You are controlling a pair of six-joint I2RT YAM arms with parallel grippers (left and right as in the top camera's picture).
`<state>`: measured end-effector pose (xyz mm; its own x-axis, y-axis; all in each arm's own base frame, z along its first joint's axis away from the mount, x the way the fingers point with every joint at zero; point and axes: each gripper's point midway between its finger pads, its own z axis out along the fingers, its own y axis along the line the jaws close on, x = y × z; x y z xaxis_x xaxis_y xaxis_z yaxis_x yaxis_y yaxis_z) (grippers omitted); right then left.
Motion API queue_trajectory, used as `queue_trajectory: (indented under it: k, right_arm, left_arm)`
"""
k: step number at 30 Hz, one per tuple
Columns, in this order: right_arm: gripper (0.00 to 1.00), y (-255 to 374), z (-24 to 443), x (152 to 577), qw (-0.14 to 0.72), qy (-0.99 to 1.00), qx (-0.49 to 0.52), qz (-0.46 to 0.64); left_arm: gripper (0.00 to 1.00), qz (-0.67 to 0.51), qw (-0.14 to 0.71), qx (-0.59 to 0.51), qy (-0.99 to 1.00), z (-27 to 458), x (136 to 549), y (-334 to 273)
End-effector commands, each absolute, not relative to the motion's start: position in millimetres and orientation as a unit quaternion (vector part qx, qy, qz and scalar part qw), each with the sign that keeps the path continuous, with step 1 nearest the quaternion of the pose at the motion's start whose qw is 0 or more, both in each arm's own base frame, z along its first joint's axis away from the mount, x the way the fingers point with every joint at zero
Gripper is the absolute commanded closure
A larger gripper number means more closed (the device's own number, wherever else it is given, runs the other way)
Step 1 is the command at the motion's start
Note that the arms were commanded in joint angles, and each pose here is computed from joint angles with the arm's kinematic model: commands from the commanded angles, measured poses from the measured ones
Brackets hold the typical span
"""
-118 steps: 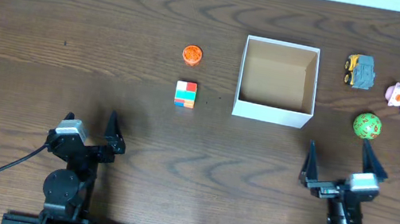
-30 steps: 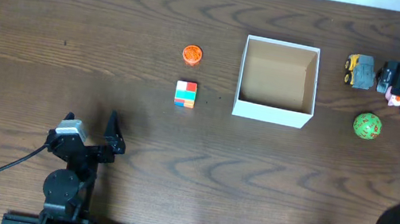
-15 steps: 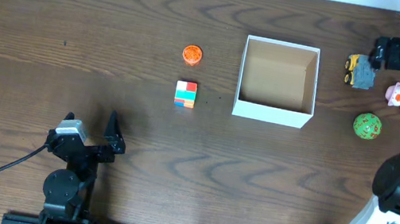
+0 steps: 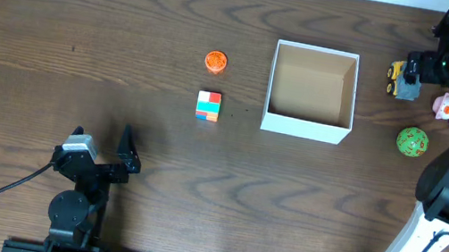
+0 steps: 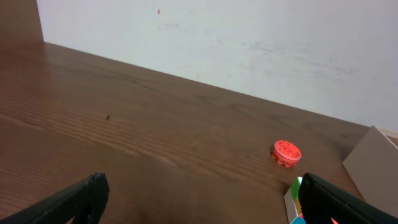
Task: Pack container
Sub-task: 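Lower the right gripper over the yellow-grey toy truck and grasp it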
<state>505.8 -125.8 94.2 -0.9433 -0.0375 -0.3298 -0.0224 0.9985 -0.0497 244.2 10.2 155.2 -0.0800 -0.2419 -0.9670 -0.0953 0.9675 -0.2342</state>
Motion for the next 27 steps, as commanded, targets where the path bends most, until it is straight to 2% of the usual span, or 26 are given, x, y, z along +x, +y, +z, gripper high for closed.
queue_trajectory:
  k: [1, 10, 27]
  right_arm:
    - [0.01, -122, 73, 509, 0.148, 0.987, -0.047, -0.029]
    - [0.01, -112, 37, 506, 0.114, 0.99, -0.078, -0.014]
    - [0.02, -105, 40, 527, 0.153, 0.987, -0.053, -0.011]
  left_arm:
    - [0.02, -0.041, 0.649, -0.114, 0.751, 136, 243, 13]
    - [0.02, -0.041, 0.649, -0.114, 0.751, 136, 243, 13]
    - [0.02, -0.041, 0.649, -0.114, 0.751, 136, 243, 13]
